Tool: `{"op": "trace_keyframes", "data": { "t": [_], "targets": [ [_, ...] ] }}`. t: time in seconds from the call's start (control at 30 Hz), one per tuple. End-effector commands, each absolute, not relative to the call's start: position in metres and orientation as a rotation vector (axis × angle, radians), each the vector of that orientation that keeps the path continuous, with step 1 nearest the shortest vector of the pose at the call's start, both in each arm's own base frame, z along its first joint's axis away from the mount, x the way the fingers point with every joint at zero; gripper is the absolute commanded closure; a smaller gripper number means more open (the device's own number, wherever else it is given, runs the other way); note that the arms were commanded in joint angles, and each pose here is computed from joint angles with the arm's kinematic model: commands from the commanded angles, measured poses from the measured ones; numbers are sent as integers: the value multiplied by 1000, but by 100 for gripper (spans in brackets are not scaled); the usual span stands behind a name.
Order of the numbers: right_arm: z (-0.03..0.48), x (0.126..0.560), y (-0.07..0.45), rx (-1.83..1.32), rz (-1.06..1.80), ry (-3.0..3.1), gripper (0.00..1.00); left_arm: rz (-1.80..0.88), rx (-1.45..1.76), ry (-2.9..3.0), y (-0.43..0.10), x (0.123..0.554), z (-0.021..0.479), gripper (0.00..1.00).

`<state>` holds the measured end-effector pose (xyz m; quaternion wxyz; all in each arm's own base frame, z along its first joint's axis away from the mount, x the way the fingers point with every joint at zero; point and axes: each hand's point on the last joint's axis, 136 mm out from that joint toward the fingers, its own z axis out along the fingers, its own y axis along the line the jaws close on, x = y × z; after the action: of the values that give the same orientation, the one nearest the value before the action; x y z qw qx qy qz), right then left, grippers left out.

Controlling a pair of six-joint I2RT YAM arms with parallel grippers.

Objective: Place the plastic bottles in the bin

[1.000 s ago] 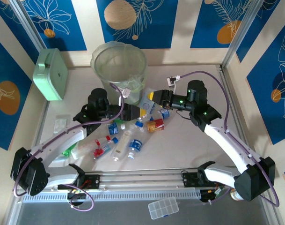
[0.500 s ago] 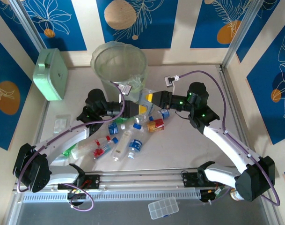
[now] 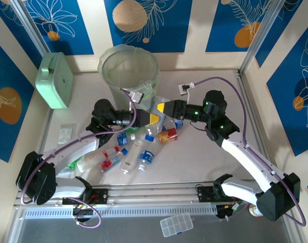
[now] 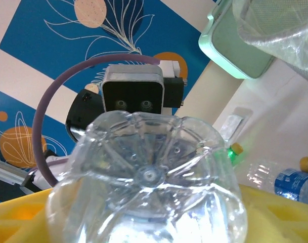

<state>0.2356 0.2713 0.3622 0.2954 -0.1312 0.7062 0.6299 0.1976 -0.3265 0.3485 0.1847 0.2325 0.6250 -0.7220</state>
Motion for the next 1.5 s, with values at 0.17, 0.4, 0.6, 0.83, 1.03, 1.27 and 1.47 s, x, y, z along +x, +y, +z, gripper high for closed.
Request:
{"op": "trace_keyframes", "data": {
  "t": [0.17,0.4,0.6,0.83,1.03,1.27,1.47],
  "targets": [
    [386,234,248,-303,1424,1880,13,-1779,753,1750,-319,191,361,66],
    [401,239,227,-250,1262,1855,15,-1478,760,1807,-308,212,366,84],
    [395,246,220,-210,1200,1883,16,-1302,604,1859,-298,264,371,100],
    [388,247,215,-194,1177,1915,17,-1032,280,1891,-262,335,396,100],
    [380,251,213,-187,1154,1931,17,-721,-156,2059,-217,396,376,100],
    [380,253,219,-215,1180,1938,18,-664,-430,2066,-200,443,358,100],
    [375,250,221,-228,1193,1948,18,-726,-448,1978,-205,464,372,97]
  ]
}}
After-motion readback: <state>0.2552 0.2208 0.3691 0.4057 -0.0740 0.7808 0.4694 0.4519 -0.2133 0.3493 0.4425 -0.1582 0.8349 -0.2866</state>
